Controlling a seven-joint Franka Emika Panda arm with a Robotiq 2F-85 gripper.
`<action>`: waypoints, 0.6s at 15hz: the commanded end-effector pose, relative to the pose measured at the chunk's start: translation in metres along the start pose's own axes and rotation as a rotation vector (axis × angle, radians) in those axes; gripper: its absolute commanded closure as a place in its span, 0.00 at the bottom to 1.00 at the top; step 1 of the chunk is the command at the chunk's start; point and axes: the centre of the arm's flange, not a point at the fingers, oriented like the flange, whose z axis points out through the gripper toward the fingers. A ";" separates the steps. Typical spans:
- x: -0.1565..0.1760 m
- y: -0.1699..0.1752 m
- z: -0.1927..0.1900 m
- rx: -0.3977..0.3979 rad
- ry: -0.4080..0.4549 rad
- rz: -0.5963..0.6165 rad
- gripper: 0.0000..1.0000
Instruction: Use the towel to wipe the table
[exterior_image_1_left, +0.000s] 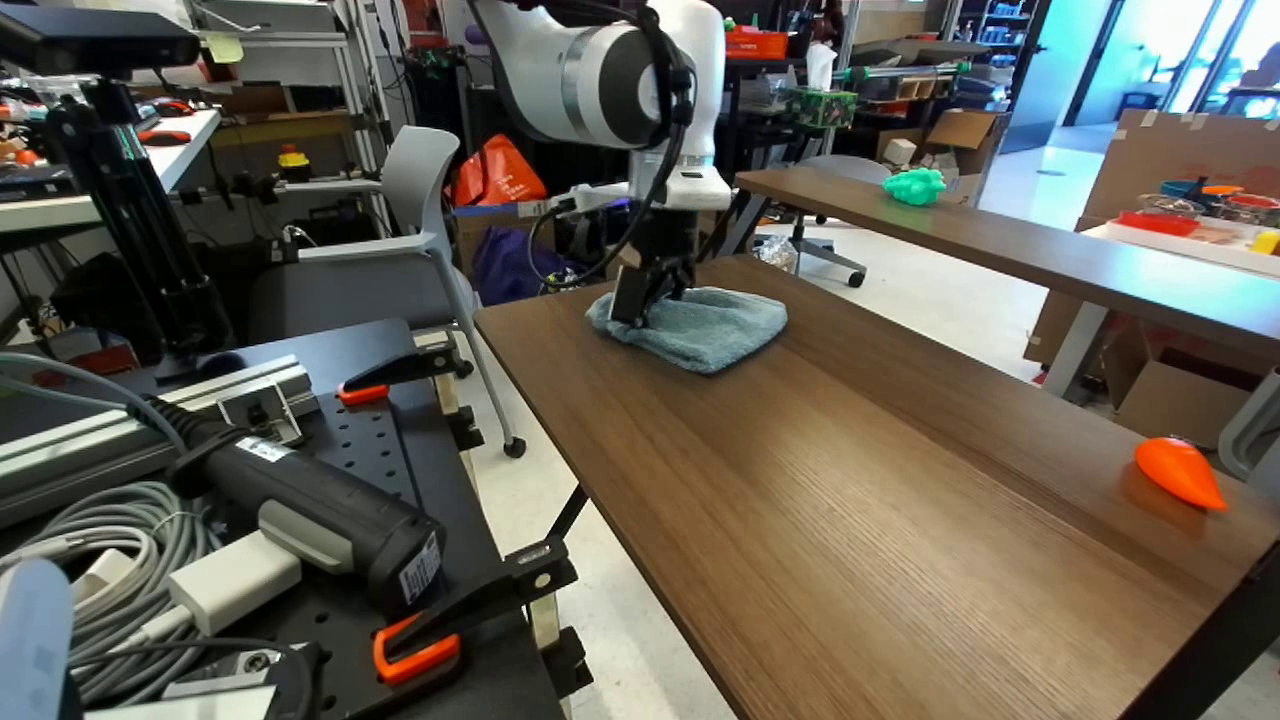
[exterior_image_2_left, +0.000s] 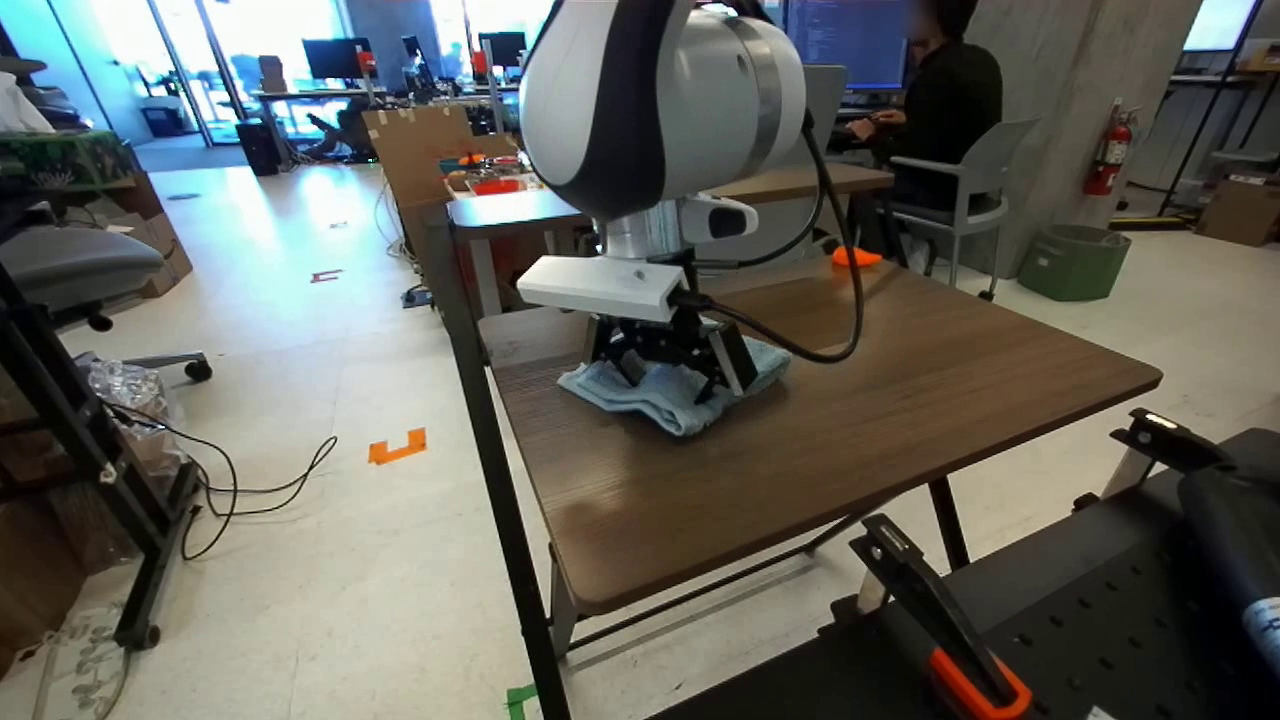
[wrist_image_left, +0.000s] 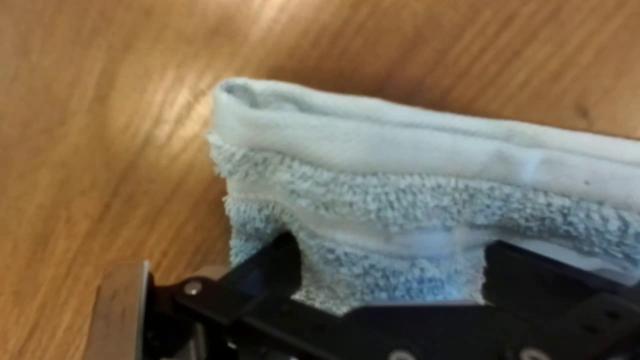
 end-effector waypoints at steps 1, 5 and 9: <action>0.068 -0.040 0.040 0.057 -0.069 0.184 0.00; 0.105 -0.060 0.040 0.144 -0.152 0.326 0.00; 0.077 -0.078 0.033 0.177 -0.210 0.310 0.00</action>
